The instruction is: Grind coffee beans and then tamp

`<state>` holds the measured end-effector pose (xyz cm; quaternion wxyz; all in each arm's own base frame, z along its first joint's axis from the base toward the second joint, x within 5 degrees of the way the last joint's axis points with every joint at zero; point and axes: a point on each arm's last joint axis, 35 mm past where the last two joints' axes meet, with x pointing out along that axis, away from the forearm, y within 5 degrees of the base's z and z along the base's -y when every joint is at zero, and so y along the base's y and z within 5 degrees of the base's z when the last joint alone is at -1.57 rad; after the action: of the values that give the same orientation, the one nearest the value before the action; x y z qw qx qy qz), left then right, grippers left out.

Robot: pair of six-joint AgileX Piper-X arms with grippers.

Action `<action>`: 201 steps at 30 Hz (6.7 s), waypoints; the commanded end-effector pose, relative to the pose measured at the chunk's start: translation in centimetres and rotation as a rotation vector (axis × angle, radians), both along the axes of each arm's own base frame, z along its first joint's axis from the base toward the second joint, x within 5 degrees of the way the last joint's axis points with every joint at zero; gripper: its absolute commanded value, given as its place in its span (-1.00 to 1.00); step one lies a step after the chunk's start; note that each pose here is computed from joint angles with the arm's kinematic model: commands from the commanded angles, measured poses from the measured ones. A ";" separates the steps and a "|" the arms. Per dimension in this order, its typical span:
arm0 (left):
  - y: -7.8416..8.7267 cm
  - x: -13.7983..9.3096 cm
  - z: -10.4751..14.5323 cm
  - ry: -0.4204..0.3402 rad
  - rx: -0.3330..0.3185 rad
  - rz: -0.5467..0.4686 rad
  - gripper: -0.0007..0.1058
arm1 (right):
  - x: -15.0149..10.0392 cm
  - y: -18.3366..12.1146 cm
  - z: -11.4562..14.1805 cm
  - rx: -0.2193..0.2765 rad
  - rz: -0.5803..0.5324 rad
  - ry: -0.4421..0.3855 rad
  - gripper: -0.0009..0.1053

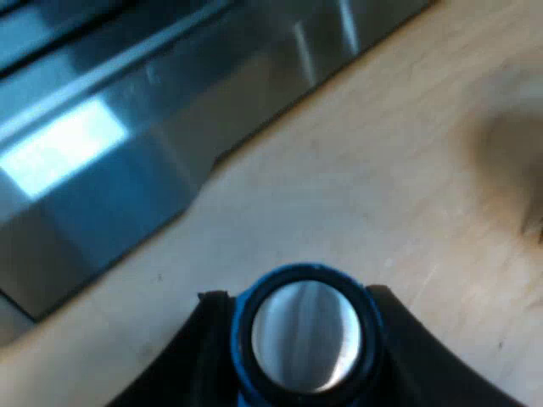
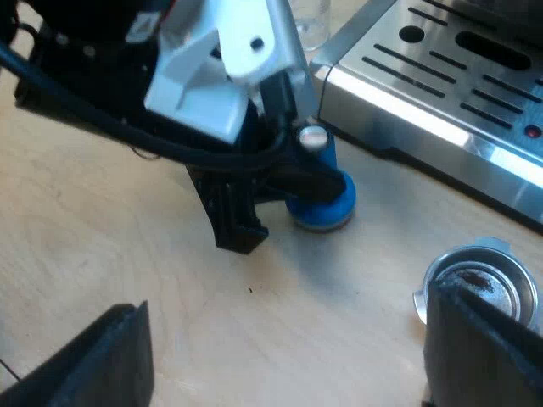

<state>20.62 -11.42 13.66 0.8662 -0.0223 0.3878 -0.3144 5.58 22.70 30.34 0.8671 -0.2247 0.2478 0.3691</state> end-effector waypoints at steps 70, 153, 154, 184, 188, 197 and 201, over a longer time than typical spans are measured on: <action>5.1 -10.4 20.6 -0.171 -0.093 -0.009 -0.97 | -0.1 -11.2 -4.5 0.028 -0.114 -0.045 0.29; -12.7 0.2 6.1 0.061 0.224 -0.310 -0.97 | -0.2 -11.6 -7.7 -0.071 -0.097 -0.038 0.29; -12.5 0.1 6.3 0.055 0.222 -0.307 -0.97 | -0.2 -11.6 -7.9 -0.064 -0.097 -0.040 0.29; -13.7 -1.3 6.9 -0.062 0.205 -0.332 -0.97 | 0.0 -10.8 -7.4 0.040 -0.087 -0.072 0.29; -13.7 -1.3 6.9 -0.063 0.204 -0.332 -0.97 | 0.0 -10.8 -7.4 0.040 -0.087 -0.072 0.29; -13.7 -0.7 6.2 -0.055 0.214 -0.316 -0.97 | 0.0 -10.8 -7.4 0.040 -0.087 -0.072 0.29; -13.6 -0.5 5.7 -0.042 0.222 -0.312 -0.97 | 0.0 -10.8 -7.5 0.038 -0.087 -0.072 0.29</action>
<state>20.06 -25.09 19.30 0.8083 0.1393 0.4036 -0.4054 5.55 11.84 22.65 0.8929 -0.2124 0.2257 0.3266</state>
